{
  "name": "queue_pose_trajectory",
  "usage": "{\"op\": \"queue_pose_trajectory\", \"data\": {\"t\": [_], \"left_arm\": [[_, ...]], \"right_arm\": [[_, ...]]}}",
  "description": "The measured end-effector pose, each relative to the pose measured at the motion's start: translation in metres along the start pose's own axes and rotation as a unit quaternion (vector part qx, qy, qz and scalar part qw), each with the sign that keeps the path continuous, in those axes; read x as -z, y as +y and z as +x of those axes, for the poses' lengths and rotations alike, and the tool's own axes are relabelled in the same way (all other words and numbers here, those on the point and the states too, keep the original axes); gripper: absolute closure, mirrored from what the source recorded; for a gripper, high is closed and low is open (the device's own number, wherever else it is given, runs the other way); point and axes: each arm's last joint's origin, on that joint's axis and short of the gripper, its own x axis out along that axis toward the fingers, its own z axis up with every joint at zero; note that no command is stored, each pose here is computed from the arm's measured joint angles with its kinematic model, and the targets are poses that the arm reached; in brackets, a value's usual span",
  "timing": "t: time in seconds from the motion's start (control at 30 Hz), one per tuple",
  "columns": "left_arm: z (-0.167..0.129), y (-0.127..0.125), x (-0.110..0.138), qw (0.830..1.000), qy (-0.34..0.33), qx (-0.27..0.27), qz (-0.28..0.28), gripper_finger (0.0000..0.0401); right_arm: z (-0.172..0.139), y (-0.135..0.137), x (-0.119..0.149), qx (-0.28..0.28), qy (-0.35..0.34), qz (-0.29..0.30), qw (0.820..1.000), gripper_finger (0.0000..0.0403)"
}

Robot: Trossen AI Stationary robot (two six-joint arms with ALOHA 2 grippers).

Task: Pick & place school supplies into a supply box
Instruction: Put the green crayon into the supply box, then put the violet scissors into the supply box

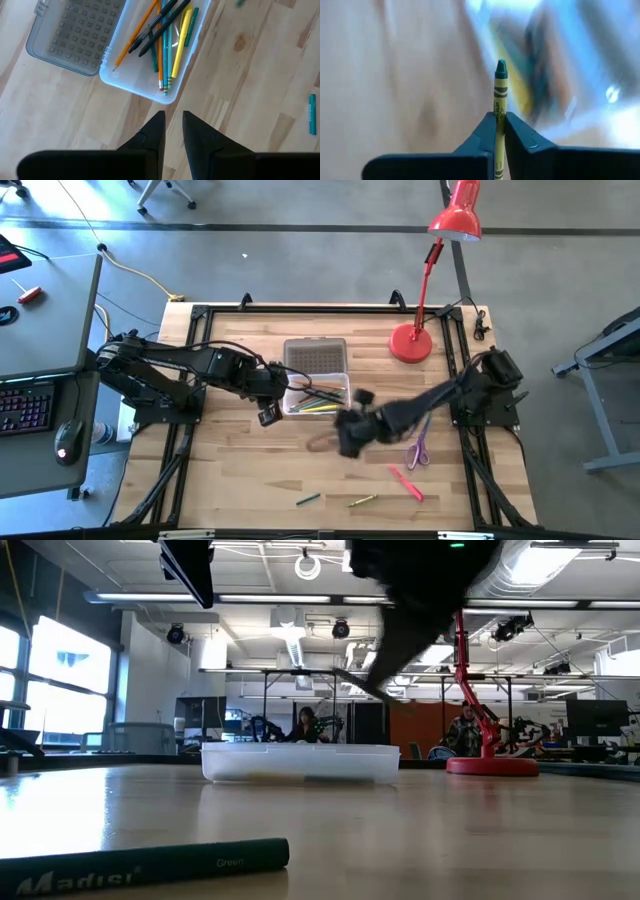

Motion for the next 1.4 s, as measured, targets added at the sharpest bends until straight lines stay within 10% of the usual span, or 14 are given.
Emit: {"op": "queue_pose_trajectory", "data": {"t": [0.2, 0.47, 1.13, 1.4], "left_arm": [[0.0, 0.0, 0.0, 1.0, 0.001, 0.0, 0.0, 0.0306], [0.0, 0.0, 0.0, 1.0, 0.002, -0.001, 0.001, 0.0306], [0.0, 0.0, 0.0, 1.0, 0.0, -0.005, -0.003, 0.0306], [0.0, 0.001, 0.0, 1.0, -0.002, -0.008, -0.003, 0.0306]], "right_arm": [[0.03, -0.046, -0.041, -0.065, -0.076, 0.004, 0.995, 0.0388], [0.064, -0.09, -0.023, -0.091, -0.039, 0.057, 0.993, 0.0385], [0.058, -0.074, -0.015, -0.15, -0.046, 0.025, 0.987, 0.0318], [-0.002, -0.029, -0.002, -0.161, 0.153, 0.046, 0.974, 0.0298]]}}
